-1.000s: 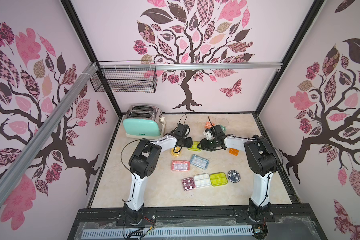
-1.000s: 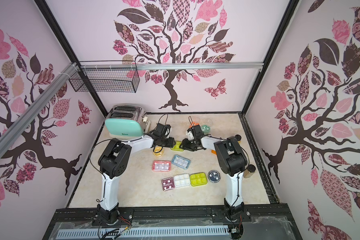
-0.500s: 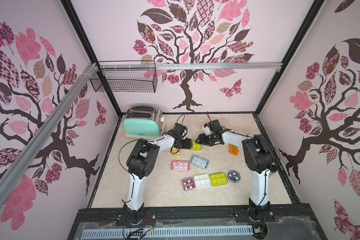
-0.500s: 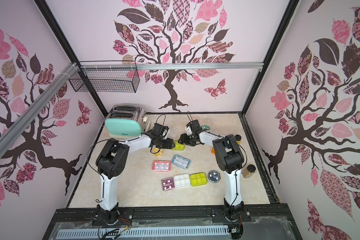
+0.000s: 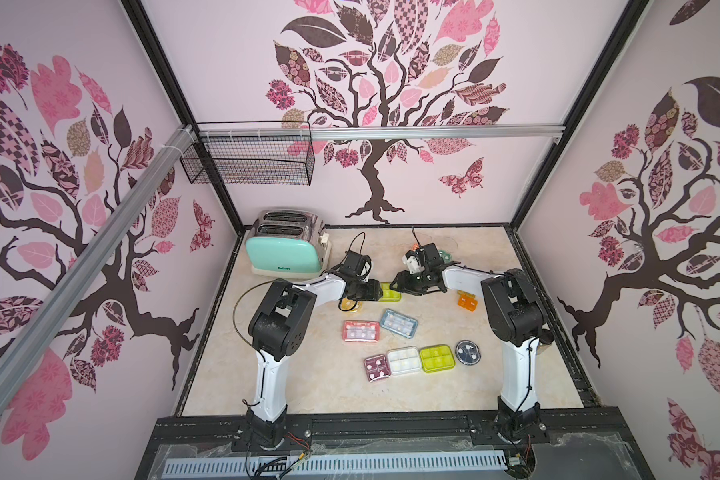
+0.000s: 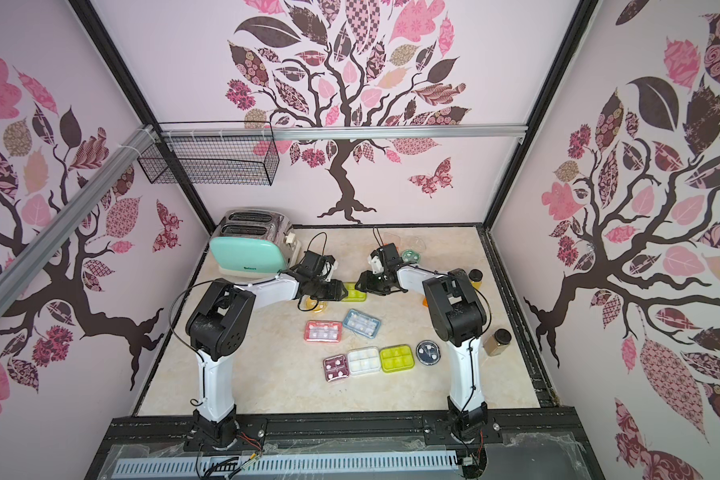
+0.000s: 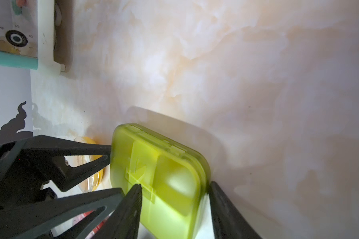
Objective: Close pillboxes
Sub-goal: Move the pillbox to the center of the board.
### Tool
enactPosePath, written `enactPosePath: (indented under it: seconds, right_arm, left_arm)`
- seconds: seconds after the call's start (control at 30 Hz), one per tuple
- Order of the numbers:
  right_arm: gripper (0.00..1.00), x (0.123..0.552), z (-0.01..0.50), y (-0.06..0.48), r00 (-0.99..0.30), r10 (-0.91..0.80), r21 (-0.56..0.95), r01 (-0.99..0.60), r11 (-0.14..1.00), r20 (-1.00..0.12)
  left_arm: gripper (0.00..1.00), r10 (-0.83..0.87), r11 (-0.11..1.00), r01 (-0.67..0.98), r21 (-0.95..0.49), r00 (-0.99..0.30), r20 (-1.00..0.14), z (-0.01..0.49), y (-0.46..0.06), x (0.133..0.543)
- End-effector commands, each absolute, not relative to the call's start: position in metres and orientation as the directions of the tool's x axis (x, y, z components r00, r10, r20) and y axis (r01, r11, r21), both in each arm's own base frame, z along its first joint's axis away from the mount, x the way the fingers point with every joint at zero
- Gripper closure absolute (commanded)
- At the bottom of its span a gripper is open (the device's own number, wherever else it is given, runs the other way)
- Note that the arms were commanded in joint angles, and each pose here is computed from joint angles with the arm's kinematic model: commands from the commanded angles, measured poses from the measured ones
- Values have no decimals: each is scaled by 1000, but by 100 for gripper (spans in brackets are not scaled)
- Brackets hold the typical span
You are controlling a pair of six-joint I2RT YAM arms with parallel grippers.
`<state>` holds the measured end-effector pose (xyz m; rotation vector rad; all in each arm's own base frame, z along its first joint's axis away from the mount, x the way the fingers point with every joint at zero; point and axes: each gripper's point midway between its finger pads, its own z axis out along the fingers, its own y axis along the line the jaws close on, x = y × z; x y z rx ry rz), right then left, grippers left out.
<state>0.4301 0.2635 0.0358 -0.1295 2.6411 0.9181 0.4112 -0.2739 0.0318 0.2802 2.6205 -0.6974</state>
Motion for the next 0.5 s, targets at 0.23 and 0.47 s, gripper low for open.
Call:
enactPosePath:
  seconds: [0.23, 0.47]
  right_arm:
    - [44, 393, 44, 282, -948, -2, 610, -207, 765, -318]
    - [37, 401, 76, 272, -921, 2, 562, -237, 793, -391]
  left_arm:
    - [43, 104, 899, 276, -341, -890, -444, 45, -248, 393]
    - [41, 112, 905, 301, -302, -851, -514, 88, -243, 386]
